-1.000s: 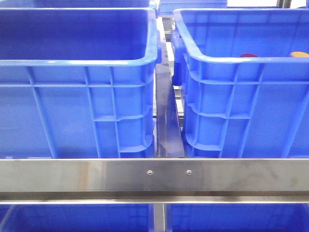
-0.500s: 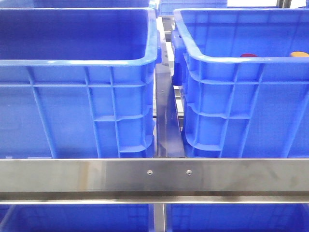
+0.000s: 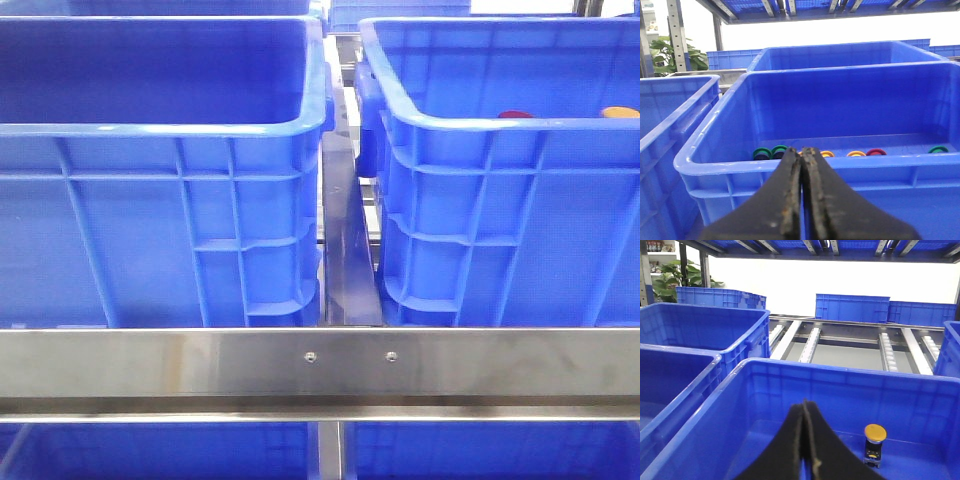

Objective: Pick red and yellow buttons and place in box

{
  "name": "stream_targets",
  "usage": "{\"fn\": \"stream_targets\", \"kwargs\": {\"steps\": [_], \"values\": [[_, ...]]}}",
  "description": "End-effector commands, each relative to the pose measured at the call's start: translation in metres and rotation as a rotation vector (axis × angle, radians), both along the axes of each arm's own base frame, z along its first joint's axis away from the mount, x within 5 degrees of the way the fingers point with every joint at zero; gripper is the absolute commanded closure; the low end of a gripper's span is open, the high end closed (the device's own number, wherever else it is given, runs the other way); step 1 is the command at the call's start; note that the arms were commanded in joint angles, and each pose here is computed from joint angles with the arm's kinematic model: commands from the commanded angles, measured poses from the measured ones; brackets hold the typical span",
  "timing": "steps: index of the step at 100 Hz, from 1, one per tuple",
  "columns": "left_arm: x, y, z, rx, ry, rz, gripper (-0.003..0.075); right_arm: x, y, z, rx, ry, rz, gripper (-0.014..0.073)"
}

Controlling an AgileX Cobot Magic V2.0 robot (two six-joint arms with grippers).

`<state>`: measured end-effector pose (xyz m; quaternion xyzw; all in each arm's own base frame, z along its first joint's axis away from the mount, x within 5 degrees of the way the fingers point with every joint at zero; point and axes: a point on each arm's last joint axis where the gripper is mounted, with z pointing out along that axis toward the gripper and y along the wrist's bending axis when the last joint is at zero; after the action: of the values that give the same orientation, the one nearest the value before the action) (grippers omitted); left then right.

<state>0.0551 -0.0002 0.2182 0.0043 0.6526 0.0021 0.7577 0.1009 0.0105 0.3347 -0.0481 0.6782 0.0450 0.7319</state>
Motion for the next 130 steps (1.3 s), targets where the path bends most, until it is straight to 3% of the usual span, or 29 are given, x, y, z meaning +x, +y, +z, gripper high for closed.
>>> {"fn": "stream_targets", "kwargs": {"steps": [1,55,91,130], "values": [[-0.002,0.000,-0.005,-0.009,-0.069,0.000,0.0739,-0.001,0.001,0.009,0.003,-0.028,0.005,0.0663],[-0.002,0.000,-0.005,-0.009,-0.069,0.000,0.0739,-0.001,0.000,0.009,0.000,-0.023,-0.004,0.0663],[-0.002,0.000,-0.005,-0.009,-0.069,0.000,0.0739,-0.001,-0.008,-0.003,0.031,0.108,-0.090,0.0663],[-0.002,0.000,-0.005,-0.009,-0.069,0.000,0.0739,-0.021,-0.006,0.008,-0.021,-0.027,-0.083,0.0663]]}}
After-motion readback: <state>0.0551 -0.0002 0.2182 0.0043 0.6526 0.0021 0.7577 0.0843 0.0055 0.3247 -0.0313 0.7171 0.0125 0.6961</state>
